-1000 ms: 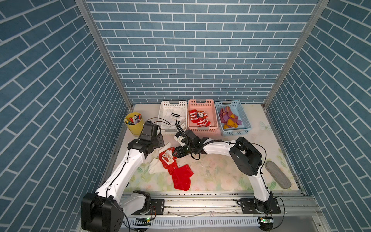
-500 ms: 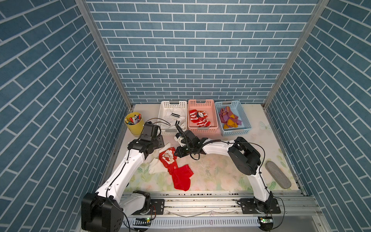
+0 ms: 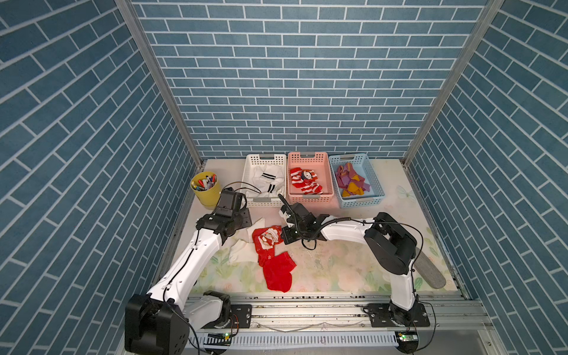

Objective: Sort the socks into the basket by color
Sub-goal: Pick up the sock at the center of the board.

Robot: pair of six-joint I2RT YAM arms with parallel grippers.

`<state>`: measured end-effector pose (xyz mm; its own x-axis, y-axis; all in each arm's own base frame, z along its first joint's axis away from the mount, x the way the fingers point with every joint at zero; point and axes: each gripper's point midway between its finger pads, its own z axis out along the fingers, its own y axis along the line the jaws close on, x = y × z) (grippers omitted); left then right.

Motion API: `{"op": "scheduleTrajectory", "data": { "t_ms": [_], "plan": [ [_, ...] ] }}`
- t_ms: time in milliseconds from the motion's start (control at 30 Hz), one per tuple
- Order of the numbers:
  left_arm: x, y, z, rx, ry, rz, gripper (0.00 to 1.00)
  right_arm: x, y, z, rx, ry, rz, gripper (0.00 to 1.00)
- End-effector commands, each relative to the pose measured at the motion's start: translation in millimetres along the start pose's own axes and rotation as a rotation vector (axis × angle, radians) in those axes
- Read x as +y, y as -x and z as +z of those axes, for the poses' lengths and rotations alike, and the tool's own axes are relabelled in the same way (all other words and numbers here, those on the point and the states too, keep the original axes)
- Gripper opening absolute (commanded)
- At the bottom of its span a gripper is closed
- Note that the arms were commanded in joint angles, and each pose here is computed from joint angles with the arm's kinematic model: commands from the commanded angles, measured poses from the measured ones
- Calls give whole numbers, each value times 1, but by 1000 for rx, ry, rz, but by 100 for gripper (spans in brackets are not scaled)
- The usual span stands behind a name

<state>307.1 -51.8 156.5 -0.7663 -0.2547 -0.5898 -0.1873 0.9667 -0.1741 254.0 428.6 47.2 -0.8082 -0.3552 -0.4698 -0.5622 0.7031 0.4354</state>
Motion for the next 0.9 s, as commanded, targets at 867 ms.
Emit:
{"op": "scheduleTrajectory", "data": {
  "t_ms": [867],
  "plan": [
    [-6,-9,10,22,-43,-21,56,-49,42,-143,-266,-271,-32,0]
  ]
}}
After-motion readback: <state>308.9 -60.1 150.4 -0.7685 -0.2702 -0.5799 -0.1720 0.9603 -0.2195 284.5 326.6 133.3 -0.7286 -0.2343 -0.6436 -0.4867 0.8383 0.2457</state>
